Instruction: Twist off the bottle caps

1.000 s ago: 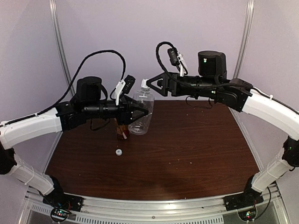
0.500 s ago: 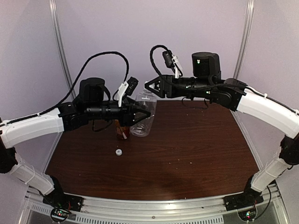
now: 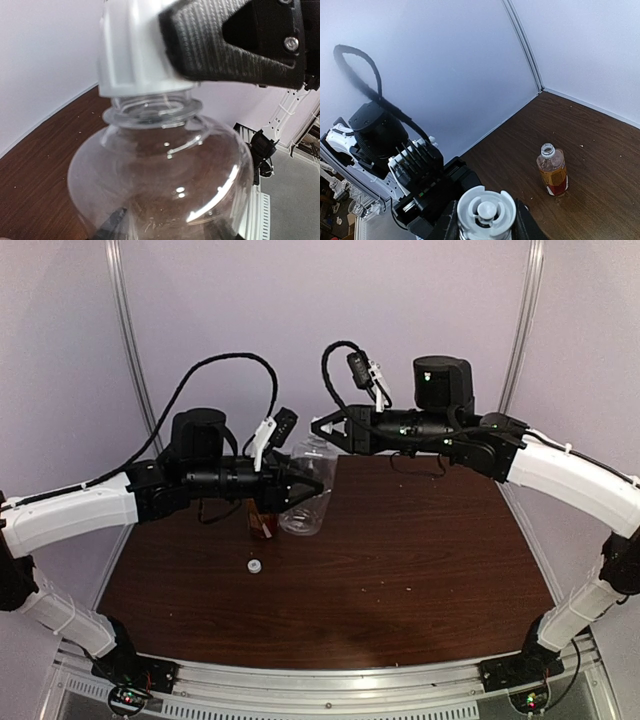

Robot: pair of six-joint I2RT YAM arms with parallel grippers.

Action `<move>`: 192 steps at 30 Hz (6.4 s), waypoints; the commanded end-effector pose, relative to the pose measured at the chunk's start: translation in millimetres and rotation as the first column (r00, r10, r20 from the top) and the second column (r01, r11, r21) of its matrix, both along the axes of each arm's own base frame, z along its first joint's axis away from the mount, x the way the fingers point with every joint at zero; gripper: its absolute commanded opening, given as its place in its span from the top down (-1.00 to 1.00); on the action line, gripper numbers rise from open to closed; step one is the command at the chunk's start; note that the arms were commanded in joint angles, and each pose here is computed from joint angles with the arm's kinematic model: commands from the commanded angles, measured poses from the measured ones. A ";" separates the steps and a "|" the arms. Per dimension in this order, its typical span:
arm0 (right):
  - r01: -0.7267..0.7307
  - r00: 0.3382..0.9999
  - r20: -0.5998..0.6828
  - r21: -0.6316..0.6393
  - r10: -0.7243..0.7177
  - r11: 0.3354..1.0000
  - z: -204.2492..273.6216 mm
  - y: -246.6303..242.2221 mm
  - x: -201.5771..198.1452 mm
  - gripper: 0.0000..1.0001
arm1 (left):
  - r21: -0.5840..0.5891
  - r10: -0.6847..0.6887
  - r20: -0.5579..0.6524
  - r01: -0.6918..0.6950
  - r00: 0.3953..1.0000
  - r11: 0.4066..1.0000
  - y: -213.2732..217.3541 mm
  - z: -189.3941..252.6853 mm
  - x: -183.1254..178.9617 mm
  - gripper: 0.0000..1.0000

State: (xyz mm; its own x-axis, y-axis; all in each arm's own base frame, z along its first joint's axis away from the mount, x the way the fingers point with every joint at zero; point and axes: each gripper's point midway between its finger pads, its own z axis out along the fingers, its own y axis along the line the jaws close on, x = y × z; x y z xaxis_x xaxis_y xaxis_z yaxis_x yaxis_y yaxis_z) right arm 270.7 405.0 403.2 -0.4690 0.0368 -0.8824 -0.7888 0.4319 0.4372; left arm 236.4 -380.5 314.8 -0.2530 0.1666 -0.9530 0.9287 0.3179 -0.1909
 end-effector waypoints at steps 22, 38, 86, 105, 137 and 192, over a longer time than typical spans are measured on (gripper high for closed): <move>-0.643 0.750 0.280 0.091 0.600 0.761 46.3 -10.0 -105.0 0.08 | -0.201 -0.510 0.160 0.534 0.845 0.822 9.4 65.4 -107.6 0.53; -0.059 0.997 0.064 0.112 0.052 0.992 58.9 -26.4 -26.7 -0.76 | -0.081 -0.100 0.109 0.109 0.989 0.991 2.7 41.8 -26.6 0.54; -0.429 0.886 0.209 0.026 0.414 0.903 31.5 7.3 -80.1 0.77 | -0.122 -0.232 0.134 0.248 0.964 0.961 1.9 40.0 -55.1 0.54; -0.760 0.639 0.269 0.072 0.721 0.646 35.7 -5.2 -131.3 0.36 | -0.182 -0.559 0.163 0.581 0.813 0.793 11.1 59.2 -119.7 0.53; 0.115 0.993 -0.012 -0.022 -0.116 0.993 9.6 -15.7 4.6 -0.58 | 0.021 0.092 0.064 -0.093 0.994 0.995 3.8 8.0 8.8 0.54; -0.660 0.723 0.269 -0.005 0.637 0.751 40.1 -2.9 -119.4 0.00 | -0.145 -0.468 0.342 0.538 0.815 0.831 -2.5 39.0 -100.5 0.52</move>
State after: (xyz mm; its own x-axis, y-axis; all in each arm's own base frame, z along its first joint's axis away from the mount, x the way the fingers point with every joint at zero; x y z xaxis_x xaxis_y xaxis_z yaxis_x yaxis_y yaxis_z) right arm 151.8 404.8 433.5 -0.1685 -0.1220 -0.9781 -0.9472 -0.2544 0.1950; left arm 138.7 -381.8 345.4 0.0133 0.0238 -0.9996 0.9777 -0.2098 0.0080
